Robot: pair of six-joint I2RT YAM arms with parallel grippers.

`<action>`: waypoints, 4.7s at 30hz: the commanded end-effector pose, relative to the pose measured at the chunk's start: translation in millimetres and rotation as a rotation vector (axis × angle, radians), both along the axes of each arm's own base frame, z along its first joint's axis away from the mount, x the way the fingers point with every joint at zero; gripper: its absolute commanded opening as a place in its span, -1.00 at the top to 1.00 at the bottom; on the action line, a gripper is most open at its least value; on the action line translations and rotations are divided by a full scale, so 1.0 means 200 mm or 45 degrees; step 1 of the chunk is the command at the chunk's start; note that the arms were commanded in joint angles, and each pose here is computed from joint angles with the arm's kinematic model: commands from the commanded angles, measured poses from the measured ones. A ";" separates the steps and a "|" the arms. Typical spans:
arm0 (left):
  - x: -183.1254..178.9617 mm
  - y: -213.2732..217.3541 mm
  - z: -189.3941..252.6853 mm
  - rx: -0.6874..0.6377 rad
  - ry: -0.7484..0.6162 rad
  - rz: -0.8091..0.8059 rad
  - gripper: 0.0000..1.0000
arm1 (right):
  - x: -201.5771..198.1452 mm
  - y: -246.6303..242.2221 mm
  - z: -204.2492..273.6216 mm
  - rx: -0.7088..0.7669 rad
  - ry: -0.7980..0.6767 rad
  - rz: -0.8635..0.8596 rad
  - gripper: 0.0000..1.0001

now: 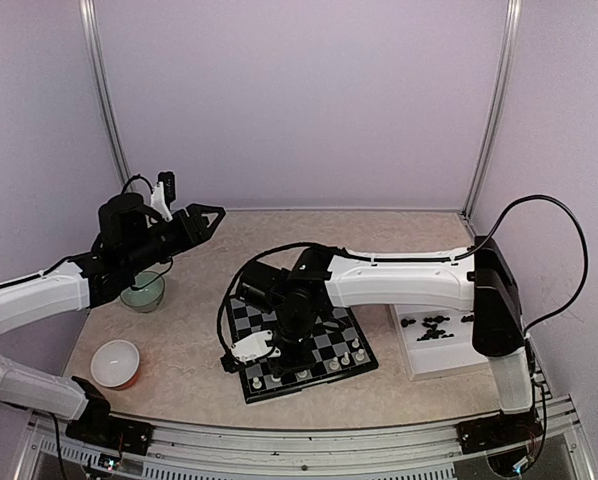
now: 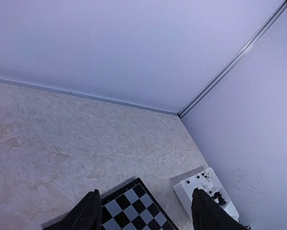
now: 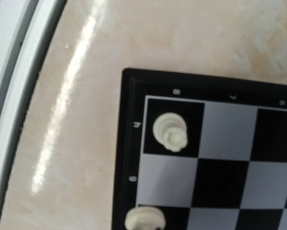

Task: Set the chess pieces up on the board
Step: Place the knight on b1, then pick up the chess pile from the storage box, then pick up the pawn from the chess pile.

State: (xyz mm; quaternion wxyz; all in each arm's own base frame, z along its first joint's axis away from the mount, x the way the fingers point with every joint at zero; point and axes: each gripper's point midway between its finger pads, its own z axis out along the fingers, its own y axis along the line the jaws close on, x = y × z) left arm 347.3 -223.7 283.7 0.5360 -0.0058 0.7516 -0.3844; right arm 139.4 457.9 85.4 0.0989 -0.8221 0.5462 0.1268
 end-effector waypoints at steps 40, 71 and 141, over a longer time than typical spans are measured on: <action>-0.01 0.00 -0.14 0.018 0.065 -0.056 -0.29 | 0.00 0.10 -0.16 -0.056 -0.033 -0.005 0.57; -0.09 -0.73 -0.13 0.305 0.019 -0.482 -0.20 | 1.23 -1.76 0.54 0.381 -0.315 -1.453 -0.53; -0.18 -1.30 -0.38 -0.191 0.394 -0.988 0.04 | 0.76 -0.87 0.47 0.402 -0.037 -0.700 1.00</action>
